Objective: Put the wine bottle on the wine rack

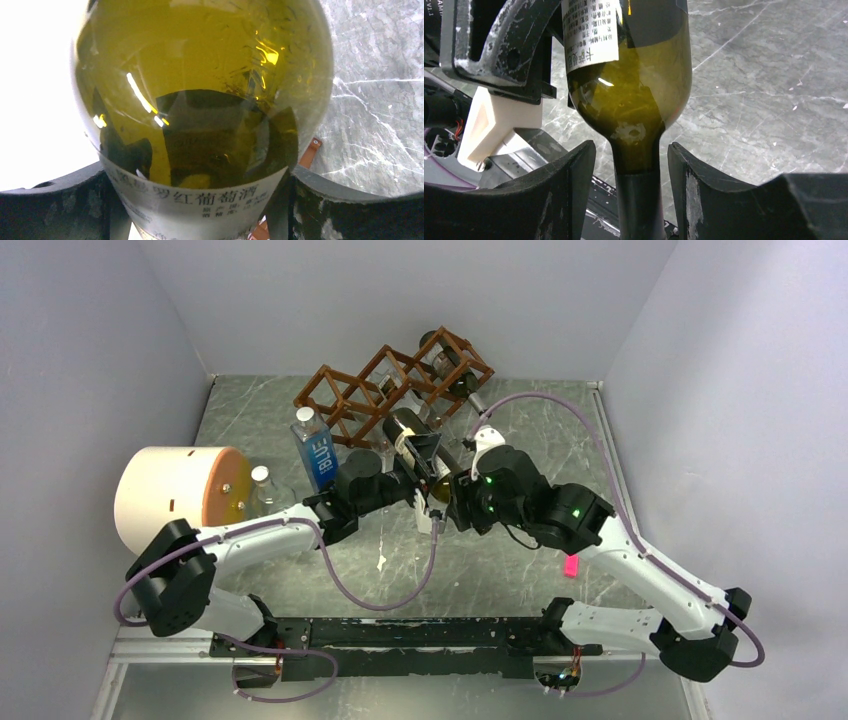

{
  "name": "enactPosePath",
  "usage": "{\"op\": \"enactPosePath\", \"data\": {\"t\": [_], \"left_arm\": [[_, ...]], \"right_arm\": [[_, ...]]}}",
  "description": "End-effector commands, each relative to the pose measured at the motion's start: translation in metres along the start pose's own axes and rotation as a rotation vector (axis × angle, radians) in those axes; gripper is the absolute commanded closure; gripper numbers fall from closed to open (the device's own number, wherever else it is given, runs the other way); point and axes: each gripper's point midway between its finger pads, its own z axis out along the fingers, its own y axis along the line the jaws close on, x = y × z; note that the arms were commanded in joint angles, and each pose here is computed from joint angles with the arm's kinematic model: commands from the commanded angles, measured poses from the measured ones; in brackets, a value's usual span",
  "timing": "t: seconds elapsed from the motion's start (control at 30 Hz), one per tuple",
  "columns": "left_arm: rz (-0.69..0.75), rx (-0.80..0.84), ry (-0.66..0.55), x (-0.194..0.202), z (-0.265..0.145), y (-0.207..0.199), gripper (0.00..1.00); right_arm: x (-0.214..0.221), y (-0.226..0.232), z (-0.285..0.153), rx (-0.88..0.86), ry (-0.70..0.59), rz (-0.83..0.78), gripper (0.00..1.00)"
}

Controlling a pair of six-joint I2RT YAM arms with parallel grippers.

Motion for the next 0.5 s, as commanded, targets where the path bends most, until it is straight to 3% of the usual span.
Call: {"op": "enactPosePath", "data": {"t": [0.0,0.17,0.33,0.47], "left_arm": [[0.052,-0.208,-0.067,-0.016,-0.015,0.082,0.93],[0.050,-0.223,-0.072,-0.018,-0.018,0.088,0.93],[0.018,-0.233,-0.071,-0.018,-0.021,0.095,0.93],[0.003,-0.244,-0.057,-0.015,-0.022,0.099,0.93]], "right_arm": [[-0.012,0.008,0.006,-0.035,-0.052,-0.009,0.42],[-0.003,0.003,0.017,0.002,-0.023,-0.008,0.42],[0.002,0.006,0.023,-0.016,-0.020,-0.016,0.50],[-0.003,0.004,0.020,-0.014,-0.051,-0.013,0.70]]}}
